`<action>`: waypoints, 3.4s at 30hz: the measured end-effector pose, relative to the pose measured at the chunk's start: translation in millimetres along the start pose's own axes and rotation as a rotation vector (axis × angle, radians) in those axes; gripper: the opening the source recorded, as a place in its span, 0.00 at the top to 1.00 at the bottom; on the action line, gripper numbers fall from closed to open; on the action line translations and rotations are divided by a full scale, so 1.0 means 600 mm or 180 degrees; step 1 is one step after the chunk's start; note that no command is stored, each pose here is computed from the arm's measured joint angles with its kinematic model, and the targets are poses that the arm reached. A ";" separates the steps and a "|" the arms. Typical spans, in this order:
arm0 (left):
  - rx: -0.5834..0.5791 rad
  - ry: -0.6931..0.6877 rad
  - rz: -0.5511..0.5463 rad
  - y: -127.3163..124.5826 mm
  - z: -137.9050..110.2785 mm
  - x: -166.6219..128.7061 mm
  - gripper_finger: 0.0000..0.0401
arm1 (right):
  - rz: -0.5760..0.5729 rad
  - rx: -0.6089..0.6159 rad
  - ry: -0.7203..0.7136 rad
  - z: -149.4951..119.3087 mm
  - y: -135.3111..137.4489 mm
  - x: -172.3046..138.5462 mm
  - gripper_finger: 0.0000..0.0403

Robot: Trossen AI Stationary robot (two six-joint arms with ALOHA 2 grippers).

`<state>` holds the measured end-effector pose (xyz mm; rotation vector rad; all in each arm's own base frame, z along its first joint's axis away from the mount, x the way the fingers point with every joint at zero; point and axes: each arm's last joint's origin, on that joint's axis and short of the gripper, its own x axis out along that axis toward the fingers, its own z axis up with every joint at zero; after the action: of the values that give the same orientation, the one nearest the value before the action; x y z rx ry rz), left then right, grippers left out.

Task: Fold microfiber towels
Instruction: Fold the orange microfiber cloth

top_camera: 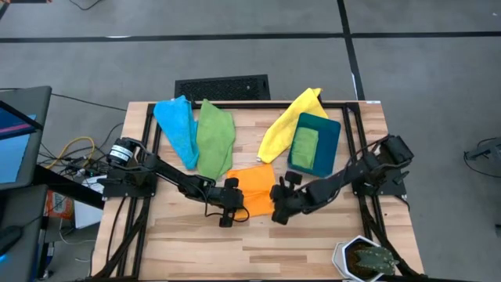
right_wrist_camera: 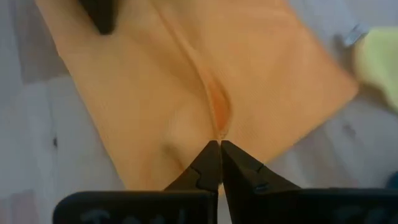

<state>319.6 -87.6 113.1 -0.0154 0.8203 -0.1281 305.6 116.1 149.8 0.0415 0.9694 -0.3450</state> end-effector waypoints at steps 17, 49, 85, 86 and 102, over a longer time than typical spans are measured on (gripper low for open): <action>-0.0024 0.0022 -0.0001 0.000 -0.001 0.000 1.00 | 0.0051 0.0656 -0.0635 0.009 -0.029 -0.094 0.68; -0.0349 -0.0502 0.0448 0.005 0.042 -0.045 1.00 | 0.0262 0.0819 -0.0116 -0.099 0.045 0.011 0.76; -0.0259 0.0073 0.0588 0.014 -0.001 -0.007 1.00 | -0.0345 0.0805 -0.0336 -0.083 0.010 0.054 0.76; -0.0258 0.0069 0.0550 0.012 0.001 -0.011 1.00 | -0.0348 0.0826 -0.0335 -0.084 0.010 0.055 0.76; -0.0507 -0.0421 0.0538 -0.018 0.001 -0.055 1.00 | -0.0316 0.0803 -0.0334 -0.083 0.010 0.053 0.76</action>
<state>296.5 -94.1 138.4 -0.1033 0.6948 0.0973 284.0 122.7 94.9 0.2036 0.8214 -0.5545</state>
